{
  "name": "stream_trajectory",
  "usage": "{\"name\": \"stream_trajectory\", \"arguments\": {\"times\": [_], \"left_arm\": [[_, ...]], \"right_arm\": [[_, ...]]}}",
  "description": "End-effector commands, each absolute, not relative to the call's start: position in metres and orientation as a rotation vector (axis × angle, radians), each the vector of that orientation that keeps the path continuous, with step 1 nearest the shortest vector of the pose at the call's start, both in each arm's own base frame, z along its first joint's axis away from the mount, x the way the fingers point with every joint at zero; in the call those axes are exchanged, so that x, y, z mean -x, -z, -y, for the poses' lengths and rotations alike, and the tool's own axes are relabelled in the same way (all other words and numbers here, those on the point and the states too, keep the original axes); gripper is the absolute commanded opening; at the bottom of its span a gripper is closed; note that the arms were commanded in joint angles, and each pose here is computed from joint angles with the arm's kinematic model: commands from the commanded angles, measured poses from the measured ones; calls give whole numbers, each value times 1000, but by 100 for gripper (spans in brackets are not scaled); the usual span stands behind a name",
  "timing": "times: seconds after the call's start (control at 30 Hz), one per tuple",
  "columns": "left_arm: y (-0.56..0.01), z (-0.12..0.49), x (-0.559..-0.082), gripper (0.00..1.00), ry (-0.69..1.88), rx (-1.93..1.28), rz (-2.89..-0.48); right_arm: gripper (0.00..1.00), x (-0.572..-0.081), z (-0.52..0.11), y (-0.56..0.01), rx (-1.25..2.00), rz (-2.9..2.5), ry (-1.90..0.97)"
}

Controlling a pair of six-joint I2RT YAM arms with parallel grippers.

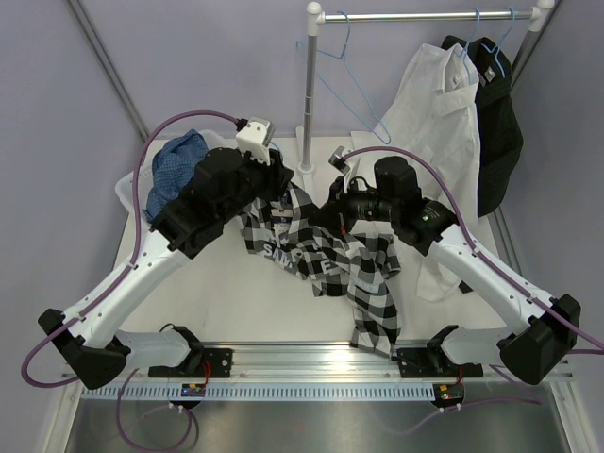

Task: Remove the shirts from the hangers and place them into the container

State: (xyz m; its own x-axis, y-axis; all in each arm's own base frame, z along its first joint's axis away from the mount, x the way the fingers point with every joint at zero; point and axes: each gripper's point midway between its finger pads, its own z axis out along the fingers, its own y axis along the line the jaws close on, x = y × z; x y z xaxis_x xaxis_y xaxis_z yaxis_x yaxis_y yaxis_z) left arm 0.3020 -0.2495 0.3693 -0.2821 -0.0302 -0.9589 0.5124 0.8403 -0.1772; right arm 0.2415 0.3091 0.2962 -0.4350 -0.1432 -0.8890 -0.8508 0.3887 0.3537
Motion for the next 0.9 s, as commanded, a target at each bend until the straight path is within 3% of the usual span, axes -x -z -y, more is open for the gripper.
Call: {"name": "stream_trajectory", "arguments": {"times": [0.0, 0.1, 0.23, 0.33, 0.43, 0.47, 0.6, 0.87], "left_arm": [[-394, 250, -308, 34, 547, -341, -1720], [-396, 250, -308, 24, 547, -339, -1714], [-399, 249, -311, 2, 535, -330, -1709], [-403, 246, -315, 0, 503, -325, -1692], [-401, 241, -321, 0, 459, -310, -1678], [-401, 241, -324, 0, 452, -304, -1664], [-391, 236, -334, 0, 394, -260, -1660], [-380, 221, -359, 0, 253, -124, -1687]], "right_arm": [[0, -241, -316, -322, 869, -1716, -1108], [0, -243, -317, -318, 868, -1725, -1103], [0, -242, -316, -316, 864, -1729, -1106], [2, -243, -315, -311, 848, -1753, -1100], [25, -247, -309, -310, 793, -1778, -1057], [43, -248, -307, -309, 776, -1794, -1039], [68, -253, -291, -316, 677, -1828, -903], [77, -255, -267, -355, 474, -1765, -752]]}}
